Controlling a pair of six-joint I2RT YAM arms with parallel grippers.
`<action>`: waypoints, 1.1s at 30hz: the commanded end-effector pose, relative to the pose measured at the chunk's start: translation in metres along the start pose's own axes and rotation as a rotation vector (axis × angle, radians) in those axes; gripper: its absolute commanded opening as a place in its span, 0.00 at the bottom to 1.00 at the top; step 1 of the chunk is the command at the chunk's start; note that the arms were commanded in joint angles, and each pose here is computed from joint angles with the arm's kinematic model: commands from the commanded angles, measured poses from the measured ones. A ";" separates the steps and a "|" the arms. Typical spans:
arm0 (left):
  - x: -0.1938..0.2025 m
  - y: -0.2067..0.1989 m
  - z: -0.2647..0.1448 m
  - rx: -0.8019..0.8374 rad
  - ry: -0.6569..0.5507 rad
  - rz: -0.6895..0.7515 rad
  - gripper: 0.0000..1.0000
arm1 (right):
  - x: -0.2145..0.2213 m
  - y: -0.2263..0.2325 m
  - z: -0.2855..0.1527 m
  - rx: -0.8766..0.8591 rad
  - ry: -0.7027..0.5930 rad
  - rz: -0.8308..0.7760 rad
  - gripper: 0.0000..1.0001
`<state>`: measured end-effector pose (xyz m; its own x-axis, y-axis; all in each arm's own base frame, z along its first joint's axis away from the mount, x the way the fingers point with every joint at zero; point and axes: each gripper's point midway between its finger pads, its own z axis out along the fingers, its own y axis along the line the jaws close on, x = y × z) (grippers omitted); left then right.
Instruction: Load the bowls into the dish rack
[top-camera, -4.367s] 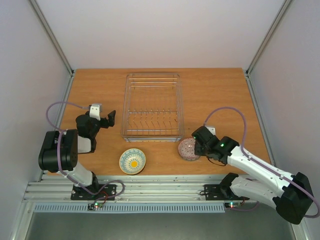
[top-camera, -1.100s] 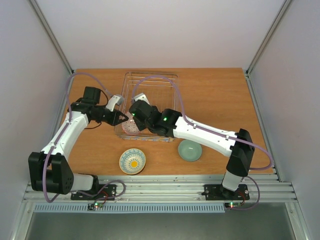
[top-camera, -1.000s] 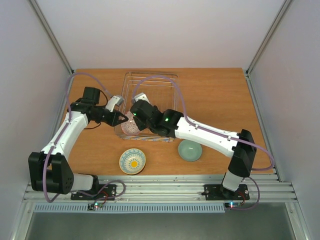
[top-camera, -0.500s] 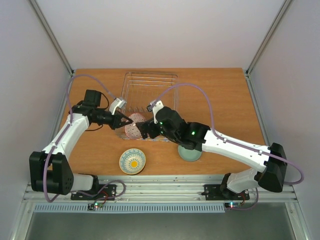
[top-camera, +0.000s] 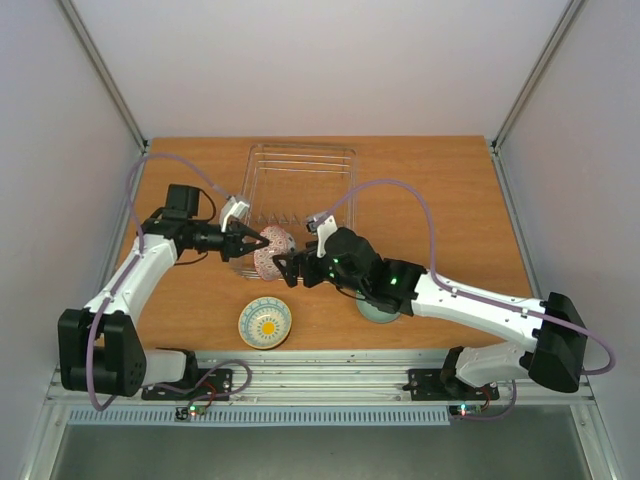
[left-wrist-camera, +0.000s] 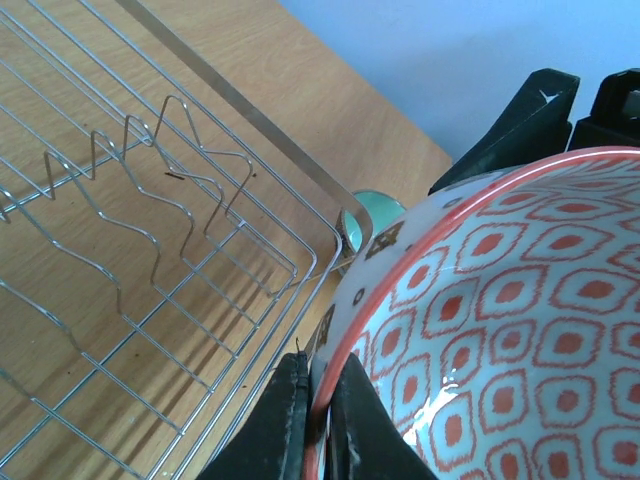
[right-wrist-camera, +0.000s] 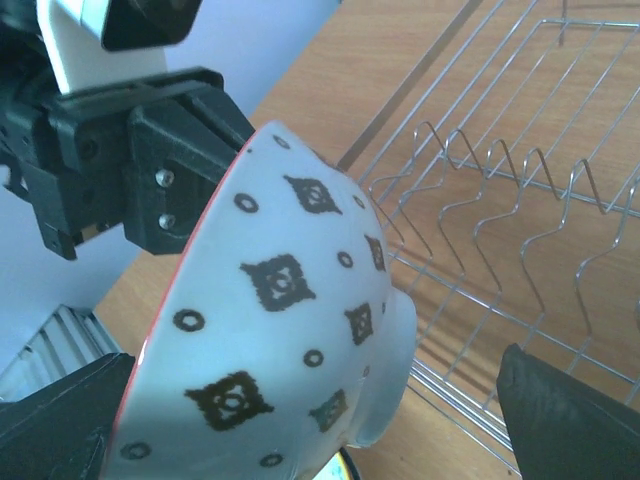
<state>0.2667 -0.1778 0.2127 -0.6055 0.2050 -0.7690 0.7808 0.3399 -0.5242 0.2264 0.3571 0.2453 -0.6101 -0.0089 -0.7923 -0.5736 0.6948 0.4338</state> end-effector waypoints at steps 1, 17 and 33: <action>-0.018 -0.025 -0.009 0.117 -0.100 0.087 0.01 | -0.017 0.003 -0.008 -0.025 -0.087 0.097 0.97; -0.019 -0.028 -0.013 0.147 -0.140 0.092 0.01 | -0.001 0.027 0.003 -0.193 -0.031 0.226 0.78; -0.027 -0.030 -0.022 0.124 -0.184 0.112 0.00 | 0.013 0.046 0.002 -0.316 0.037 0.262 0.82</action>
<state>0.2611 -0.1714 0.2277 -0.5609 0.1013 -0.8217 0.8078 0.2846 -0.5163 0.2070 0.3813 0.2585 -0.7495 0.1543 -0.6438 -0.5131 0.4790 0.7122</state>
